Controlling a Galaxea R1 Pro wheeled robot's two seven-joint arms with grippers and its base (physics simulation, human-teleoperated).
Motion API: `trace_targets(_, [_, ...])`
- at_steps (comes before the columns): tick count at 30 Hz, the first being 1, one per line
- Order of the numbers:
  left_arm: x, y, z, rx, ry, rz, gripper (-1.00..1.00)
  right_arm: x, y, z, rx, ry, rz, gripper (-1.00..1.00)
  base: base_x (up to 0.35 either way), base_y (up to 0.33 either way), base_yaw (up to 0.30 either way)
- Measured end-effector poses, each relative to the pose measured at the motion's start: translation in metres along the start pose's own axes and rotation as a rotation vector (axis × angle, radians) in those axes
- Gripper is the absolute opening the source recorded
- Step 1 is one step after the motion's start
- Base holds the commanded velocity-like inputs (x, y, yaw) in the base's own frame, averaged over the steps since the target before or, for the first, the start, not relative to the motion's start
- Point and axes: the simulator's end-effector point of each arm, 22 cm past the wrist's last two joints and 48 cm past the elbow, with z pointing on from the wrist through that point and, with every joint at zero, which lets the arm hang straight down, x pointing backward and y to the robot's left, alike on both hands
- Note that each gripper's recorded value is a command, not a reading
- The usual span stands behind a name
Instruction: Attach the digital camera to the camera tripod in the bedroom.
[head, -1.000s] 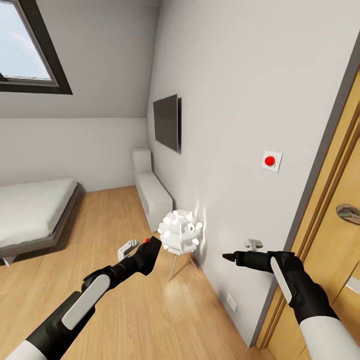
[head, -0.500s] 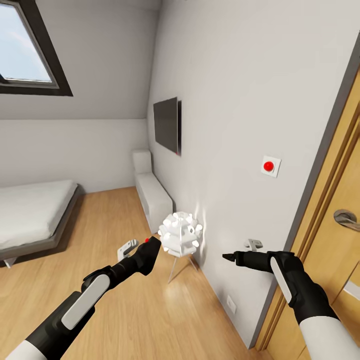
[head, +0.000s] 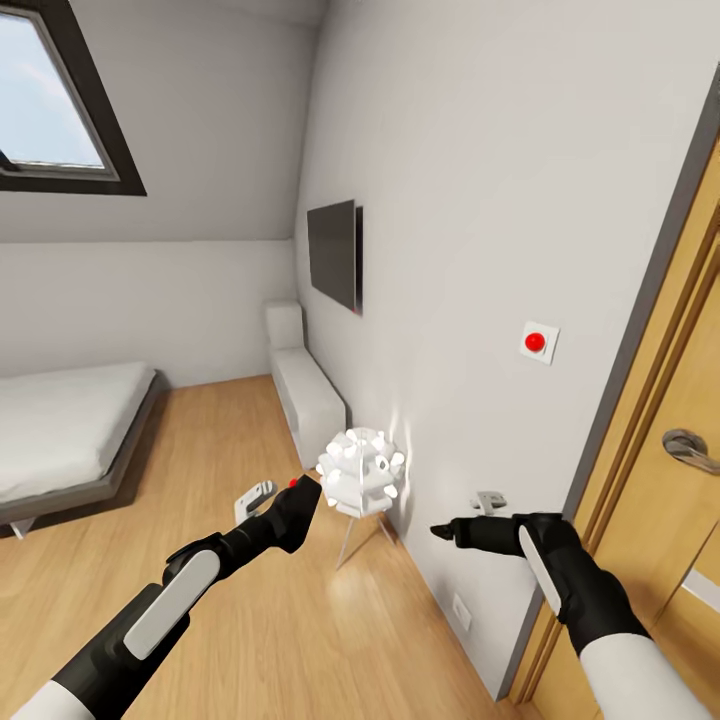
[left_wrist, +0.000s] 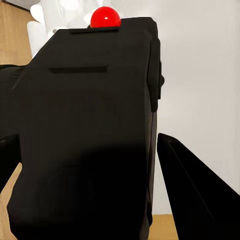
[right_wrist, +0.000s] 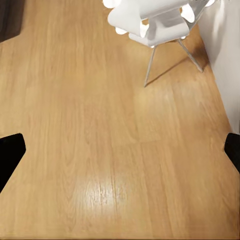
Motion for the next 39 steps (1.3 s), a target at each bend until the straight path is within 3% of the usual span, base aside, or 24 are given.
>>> trace_targets(11, [-0.007,-0.006,-0.007,-0.008,0.003,-0.002,-1.0,-0.007,0.014,-0.002,0.01,0.0,-0.044,1.0,0.0,0.0,0.0])
trace_targets(39, [-0.027,-0.023,-0.027,-0.021,0.003,-0.002,-1.0,-0.028,0.034,-0.025,0.001,-0.001,-0.043,1.0,0.0,0.0,0.0])
